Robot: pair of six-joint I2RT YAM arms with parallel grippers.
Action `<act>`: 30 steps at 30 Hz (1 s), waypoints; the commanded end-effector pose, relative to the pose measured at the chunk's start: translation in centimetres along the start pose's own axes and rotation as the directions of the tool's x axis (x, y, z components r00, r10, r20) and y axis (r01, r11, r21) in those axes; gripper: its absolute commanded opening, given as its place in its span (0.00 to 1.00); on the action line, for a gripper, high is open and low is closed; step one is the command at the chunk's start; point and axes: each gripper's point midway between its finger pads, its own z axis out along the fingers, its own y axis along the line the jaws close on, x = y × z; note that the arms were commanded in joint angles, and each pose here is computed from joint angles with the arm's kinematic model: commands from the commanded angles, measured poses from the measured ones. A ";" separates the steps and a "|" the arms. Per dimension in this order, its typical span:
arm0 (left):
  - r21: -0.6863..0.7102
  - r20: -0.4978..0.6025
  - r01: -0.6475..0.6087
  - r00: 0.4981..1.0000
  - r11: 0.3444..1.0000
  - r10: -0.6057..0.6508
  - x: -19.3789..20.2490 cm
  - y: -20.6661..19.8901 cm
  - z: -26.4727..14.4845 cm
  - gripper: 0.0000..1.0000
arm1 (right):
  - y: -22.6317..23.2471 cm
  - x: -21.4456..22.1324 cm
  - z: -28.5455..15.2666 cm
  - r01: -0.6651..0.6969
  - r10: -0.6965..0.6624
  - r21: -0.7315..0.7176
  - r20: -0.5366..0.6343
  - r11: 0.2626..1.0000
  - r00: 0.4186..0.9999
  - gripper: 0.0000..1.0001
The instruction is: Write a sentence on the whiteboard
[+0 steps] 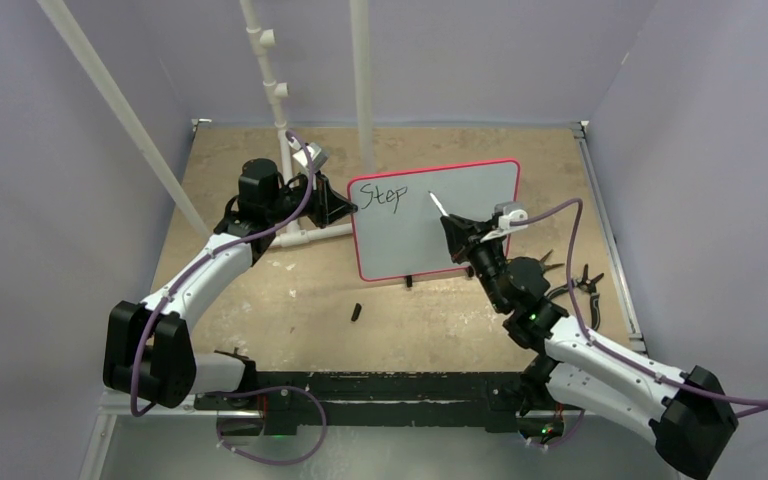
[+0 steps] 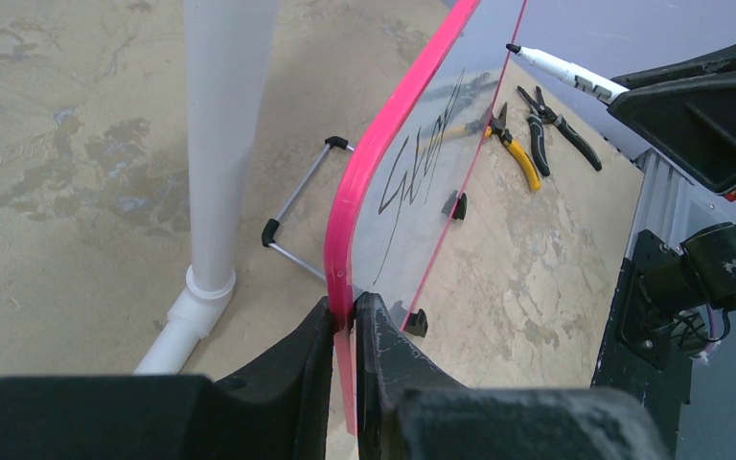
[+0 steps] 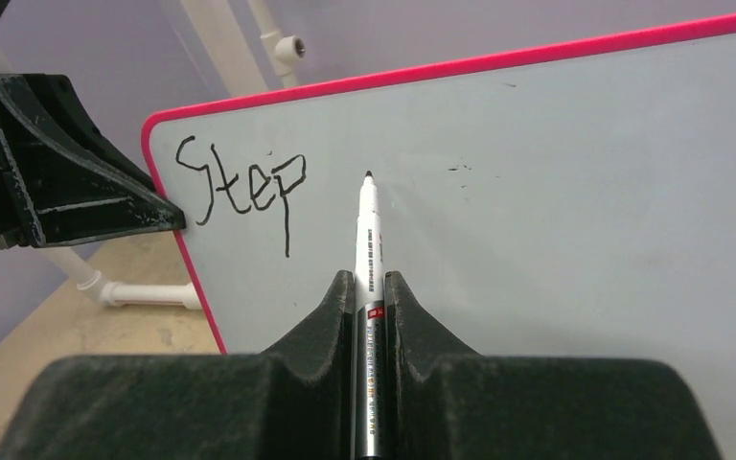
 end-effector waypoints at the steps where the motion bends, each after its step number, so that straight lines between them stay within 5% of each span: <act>1: -0.020 0.032 -0.052 0.998 0.998 0.053 -0.9 0.1 -0.4 0.00 | 0.2 -2.6 0.7 -0.013 0.012 0.012 0.078 1.000 0.997 0.00; 18: -0.011 0.034 -0.054 0.998 0.998 0.055 -1.0 0.0 -0.4 0.00 | 0.1 -3.7 2.3 0.009 -0.013 0.035 0.113 0.999 0.994 0.00; 30: -0.011 0.036 -0.055 0.998 0.998 0.056 -1.1 -0.1 -0.4 0.00 | 0.2 -1.3 2.3 0.026 -0.027 0.013 0.029 1.000 0.999 0.00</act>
